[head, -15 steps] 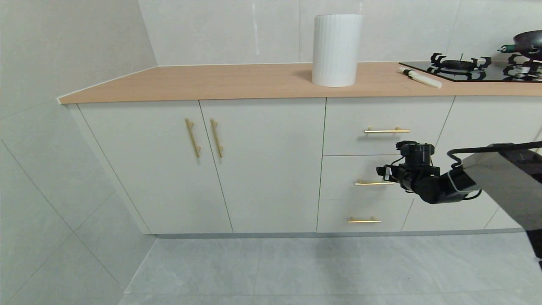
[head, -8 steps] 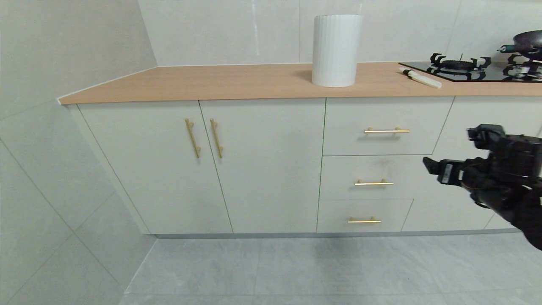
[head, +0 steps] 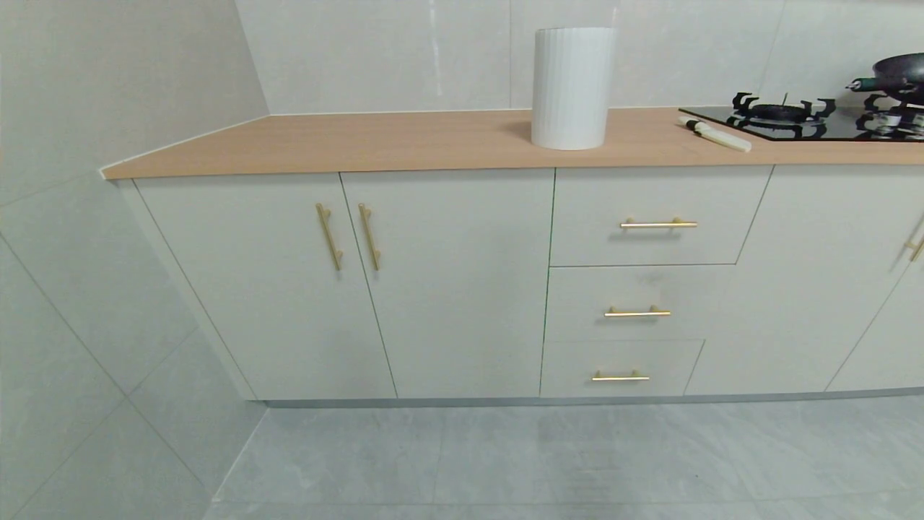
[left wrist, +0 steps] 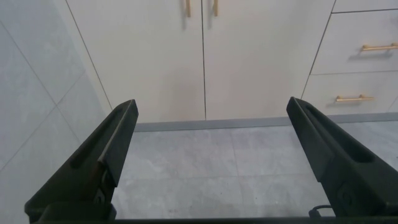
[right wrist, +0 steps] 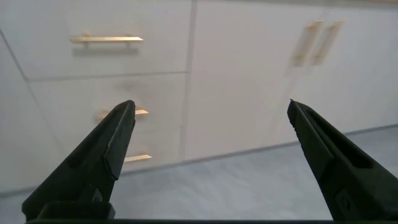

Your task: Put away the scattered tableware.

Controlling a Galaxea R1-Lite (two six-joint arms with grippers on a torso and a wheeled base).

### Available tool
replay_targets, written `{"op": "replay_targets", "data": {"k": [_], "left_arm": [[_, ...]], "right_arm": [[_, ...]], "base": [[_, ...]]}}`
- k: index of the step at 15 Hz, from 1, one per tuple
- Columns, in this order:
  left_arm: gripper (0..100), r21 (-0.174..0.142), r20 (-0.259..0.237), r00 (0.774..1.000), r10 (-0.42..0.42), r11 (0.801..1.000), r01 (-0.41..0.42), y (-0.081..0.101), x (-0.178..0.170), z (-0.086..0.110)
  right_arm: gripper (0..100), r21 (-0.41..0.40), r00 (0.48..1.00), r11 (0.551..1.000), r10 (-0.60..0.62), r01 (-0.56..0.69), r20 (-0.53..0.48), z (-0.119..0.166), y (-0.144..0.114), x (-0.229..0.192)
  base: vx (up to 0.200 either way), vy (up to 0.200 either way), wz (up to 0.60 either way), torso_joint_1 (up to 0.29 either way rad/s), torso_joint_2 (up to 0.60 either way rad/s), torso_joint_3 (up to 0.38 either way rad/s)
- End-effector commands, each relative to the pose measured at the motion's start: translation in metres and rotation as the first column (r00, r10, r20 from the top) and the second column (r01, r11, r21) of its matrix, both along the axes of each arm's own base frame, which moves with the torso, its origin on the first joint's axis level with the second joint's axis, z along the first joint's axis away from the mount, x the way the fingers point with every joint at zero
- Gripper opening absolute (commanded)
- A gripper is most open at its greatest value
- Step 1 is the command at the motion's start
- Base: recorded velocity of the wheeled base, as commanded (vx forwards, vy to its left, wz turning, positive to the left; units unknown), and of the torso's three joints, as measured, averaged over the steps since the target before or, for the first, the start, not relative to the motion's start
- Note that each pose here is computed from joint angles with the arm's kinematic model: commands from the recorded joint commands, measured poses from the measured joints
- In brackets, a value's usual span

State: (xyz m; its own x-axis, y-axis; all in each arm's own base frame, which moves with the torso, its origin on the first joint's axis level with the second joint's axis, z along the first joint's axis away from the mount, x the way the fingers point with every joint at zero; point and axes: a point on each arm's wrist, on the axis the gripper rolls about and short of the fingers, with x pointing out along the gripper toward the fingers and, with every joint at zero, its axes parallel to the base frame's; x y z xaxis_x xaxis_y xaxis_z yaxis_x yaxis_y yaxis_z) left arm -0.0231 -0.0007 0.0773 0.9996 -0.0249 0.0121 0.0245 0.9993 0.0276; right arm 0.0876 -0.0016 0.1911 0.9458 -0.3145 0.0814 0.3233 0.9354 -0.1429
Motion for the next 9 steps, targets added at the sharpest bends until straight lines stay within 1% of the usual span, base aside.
{"op": "replay_targets", "data": {"k": [1, 3, 4, 5, 7, 9], "left_arm": [[100, 0.0, 0.0, 1.0, 0.0, 1.0, 0.0, 0.0, 0.0, 0.0], [100, 0.0, 0.0, 1.0, 0.0, 1.0, 0.0, 0.0, 0.0, 0.0], [100, 0.0, 0.0, 1.0, -0.001, 1.0, 0.001, 0.0, 0.0, 0.0], [100, 0.0, 0.0, 1.0, -0.001, 1.0, 0.001, 0.0, 0.0, 0.0], [100, 0.0, 0.0, 1.0, 0.0, 1.0, 0.0, 0.0, 0.0, 0.0], [100, 0.0, 0.0, 1.0, 0.0, 1.0, 0.0, 0.0, 0.0, 0.0]], "right_arm": [[100, -0.102, 0.995, 0.991, -0.078, 0.085, 0.067, -0.016, -0.009, -0.092], [100, -0.092, 0.993, 0.99, -0.106, 0.111, 0.061, -0.025, -0.01, -0.118], [100, -0.087, 0.992, 0.99, -0.105, 0.111, 0.071, -0.027, -0.01, -0.122], [100, -0.084, 0.99, 0.989, -0.11, 0.118, 0.093, -0.041, -0.01, -0.133], [100, -0.064, 0.982, 0.986, -0.143, 0.152, 0.123, -0.053, -0.008, -0.138], [100, 0.003, 0.984, 0.991, -0.136, 0.136, 0.118, -0.061, -0.008, -0.133]], "base": [[0.0, 0.0, 0.0, 0.0, 0.0, 0.0], [0.0, 0.0, 0.0, 0.0, 0.0, 0.0], [0.0, 0.0, 0.0, 0.0, 0.0, 0.0], [0.0, 0.0, 0.0, 0.0, 0.0, 0.0], [0.0, 0.0, 0.0, 0.0, 0.0, 0.0], [0.0, 0.0, 0.0, 0.0, 0.0, 0.0]]}}
